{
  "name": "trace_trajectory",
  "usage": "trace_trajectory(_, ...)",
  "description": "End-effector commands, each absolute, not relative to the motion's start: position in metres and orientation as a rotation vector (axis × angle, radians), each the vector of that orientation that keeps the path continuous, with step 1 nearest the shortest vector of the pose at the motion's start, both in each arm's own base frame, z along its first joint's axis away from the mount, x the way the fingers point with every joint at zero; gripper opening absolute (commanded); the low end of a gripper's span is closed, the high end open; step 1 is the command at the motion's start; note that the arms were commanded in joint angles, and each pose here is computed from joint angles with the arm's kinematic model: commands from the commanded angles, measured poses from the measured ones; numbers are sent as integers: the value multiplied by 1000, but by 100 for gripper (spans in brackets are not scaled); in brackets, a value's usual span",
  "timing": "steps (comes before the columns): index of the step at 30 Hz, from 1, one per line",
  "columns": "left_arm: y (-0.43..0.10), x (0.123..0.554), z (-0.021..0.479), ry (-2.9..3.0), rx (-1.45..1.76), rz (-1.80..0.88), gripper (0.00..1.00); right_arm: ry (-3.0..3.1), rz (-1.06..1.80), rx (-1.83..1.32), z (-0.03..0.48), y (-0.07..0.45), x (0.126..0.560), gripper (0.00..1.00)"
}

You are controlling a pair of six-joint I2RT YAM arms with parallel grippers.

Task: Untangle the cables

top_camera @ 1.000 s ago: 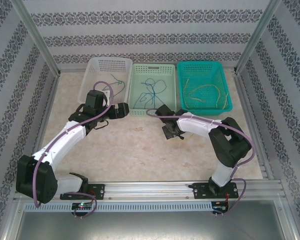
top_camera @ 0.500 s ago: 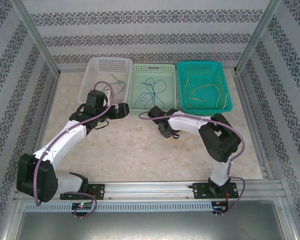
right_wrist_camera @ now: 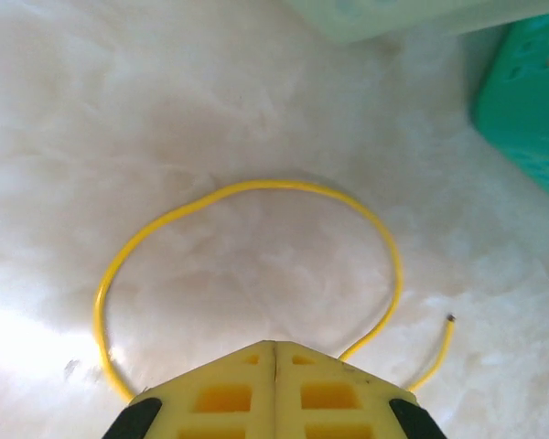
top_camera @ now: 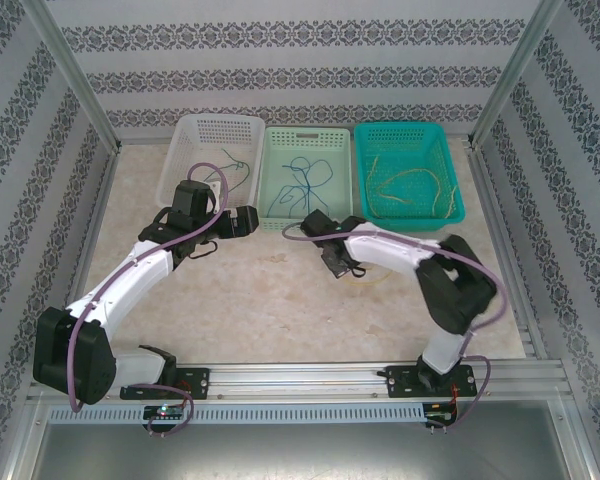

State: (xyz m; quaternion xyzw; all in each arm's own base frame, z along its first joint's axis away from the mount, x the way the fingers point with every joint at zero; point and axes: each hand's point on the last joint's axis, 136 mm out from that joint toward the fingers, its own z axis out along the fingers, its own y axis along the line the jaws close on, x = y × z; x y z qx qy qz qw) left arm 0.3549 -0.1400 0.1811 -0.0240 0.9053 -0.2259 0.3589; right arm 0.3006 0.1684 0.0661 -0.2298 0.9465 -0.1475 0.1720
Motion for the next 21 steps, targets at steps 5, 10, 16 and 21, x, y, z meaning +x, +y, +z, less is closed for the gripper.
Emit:
trace_trajectory(5,-163,355,202,2262,41,-759,100,2454,190,-546,188,203,296,0)
trace_trajectory(10,-195,349,214,2238,170,-861,100,2294,543,-478,267,216,291,0)
trace_trajectory(16,-233,337,232,2179,328,-990,100,2122,795,-432,339,218,285,0)
trace_trajectory(21,-268,327,237,2149,449,-1070,100,2015,881,-375,374,212,286,0)
